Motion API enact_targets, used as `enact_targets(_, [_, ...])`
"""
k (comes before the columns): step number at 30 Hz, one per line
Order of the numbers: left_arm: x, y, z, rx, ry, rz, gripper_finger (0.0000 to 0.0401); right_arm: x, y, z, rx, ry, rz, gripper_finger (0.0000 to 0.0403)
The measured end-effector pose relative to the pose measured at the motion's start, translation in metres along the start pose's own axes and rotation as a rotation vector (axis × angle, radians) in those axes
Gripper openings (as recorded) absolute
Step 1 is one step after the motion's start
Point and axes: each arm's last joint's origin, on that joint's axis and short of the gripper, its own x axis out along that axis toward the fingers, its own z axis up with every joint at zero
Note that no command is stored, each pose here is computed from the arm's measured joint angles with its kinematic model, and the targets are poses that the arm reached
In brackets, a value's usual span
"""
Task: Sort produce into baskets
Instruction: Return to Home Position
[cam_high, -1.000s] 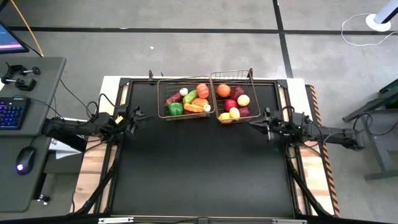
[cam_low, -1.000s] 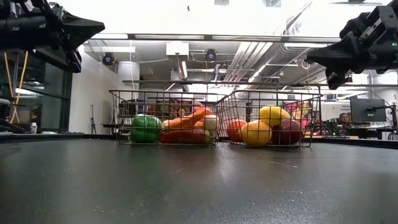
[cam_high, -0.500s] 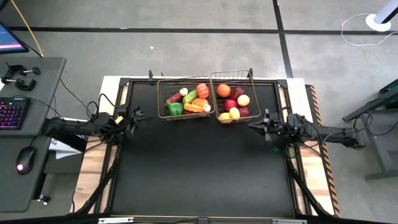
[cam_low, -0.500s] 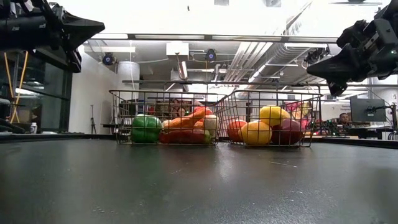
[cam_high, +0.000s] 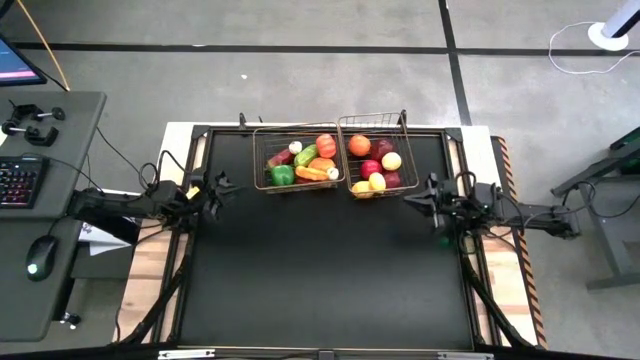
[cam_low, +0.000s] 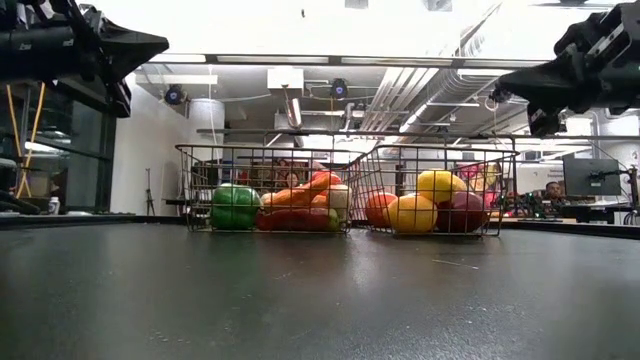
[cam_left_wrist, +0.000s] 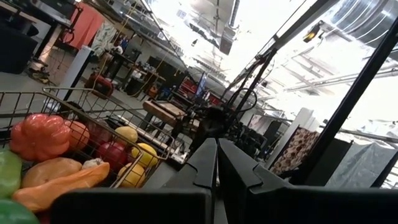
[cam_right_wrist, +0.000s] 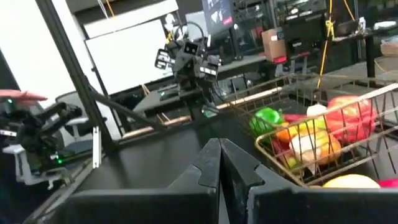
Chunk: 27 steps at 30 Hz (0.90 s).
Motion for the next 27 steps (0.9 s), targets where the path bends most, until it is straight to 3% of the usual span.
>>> enact_targets(12, [0.000, 0.001, -0.002, 0.005, 0.016, 0.005, 0.0003, 0.000, -0.002, -0.007, -0.002, 0.075, -0.026, 0.0000])
enact_targets(18, [-0.007, 0.004, 0.006, 0.006, -0.048, 0.015, 0.0003, 0.000, -0.003, -0.007, -0.002, 0.077, -0.027, 0.0000])
enact_targets(22, [-0.006, 0.009, 0.006, 0.177, -0.026, 0.052, 0.0003, 0.000, -0.003, -0.007, -0.001, 0.077, -0.027, 0.0000])
enact_targets(27, [-0.009, 0.017, -0.016, 0.253, 0.243, 0.032, 0.0003, 0.000, -0.003, -0.007, -0.002, 0.076, -0.027, 0.0000])
